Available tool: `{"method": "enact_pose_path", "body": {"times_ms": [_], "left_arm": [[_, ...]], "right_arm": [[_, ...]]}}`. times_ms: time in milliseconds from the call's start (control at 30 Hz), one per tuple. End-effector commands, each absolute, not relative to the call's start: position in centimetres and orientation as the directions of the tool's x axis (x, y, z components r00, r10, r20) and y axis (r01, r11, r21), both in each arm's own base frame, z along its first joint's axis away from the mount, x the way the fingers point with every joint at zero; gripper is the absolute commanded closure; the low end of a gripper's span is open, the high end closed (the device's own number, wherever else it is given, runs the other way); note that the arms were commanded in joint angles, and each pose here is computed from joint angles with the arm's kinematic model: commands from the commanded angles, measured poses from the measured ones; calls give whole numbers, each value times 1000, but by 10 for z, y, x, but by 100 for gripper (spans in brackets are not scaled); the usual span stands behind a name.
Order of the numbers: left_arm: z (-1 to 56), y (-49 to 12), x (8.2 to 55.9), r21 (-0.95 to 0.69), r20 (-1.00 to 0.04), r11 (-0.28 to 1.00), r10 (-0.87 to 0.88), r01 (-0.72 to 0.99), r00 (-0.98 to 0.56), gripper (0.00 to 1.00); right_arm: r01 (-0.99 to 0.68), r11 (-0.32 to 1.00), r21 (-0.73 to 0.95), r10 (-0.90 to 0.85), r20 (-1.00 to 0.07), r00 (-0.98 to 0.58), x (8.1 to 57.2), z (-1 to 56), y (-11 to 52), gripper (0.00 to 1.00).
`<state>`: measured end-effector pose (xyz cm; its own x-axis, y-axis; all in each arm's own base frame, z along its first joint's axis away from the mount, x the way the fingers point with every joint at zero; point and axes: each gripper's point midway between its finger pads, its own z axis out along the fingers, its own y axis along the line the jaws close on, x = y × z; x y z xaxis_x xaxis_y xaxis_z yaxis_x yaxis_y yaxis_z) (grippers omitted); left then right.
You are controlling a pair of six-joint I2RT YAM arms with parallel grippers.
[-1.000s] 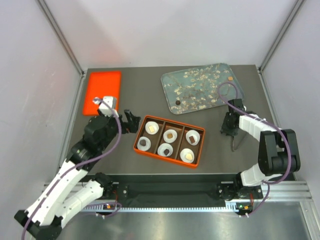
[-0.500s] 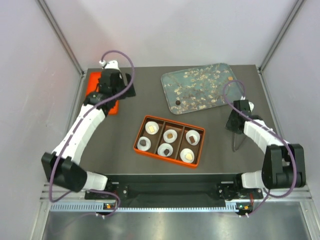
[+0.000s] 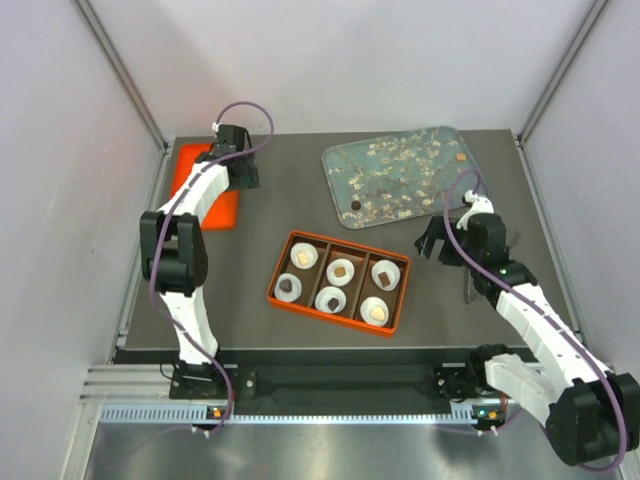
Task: Pack the chocolate
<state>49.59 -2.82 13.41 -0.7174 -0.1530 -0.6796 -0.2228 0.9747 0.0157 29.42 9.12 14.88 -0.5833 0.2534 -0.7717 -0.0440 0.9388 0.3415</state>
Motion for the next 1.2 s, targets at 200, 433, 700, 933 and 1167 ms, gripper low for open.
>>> {"method": "enact_pose_path", "body": {"times_ms": [200,433,700,933,1167], "left_arm": [[95,6,523,91,-632,966,-133,-243,-763,29],[57,13,530,11,-572,978,-165,-208,-803,38],[27,5,521,-1,-494,985,-150,-172,-857,53],[53,-2,518,-49,-508,982,-182,-183,-842,94],[168,-20,524,-178,-629,973,-225,-144,-744,100]], "right_arm": [[-104,930,353,240,-795,-557,289,147,99,0],[-89,937,338,240,-807,-540,290,150,93,0],[-83,940,332,234,-800,-553,292,147,93,0],[-130,934,333,207,-802,-560,287,152,101,0],[-231,894,384,235,-840,-490,300,206,121,0]]}}
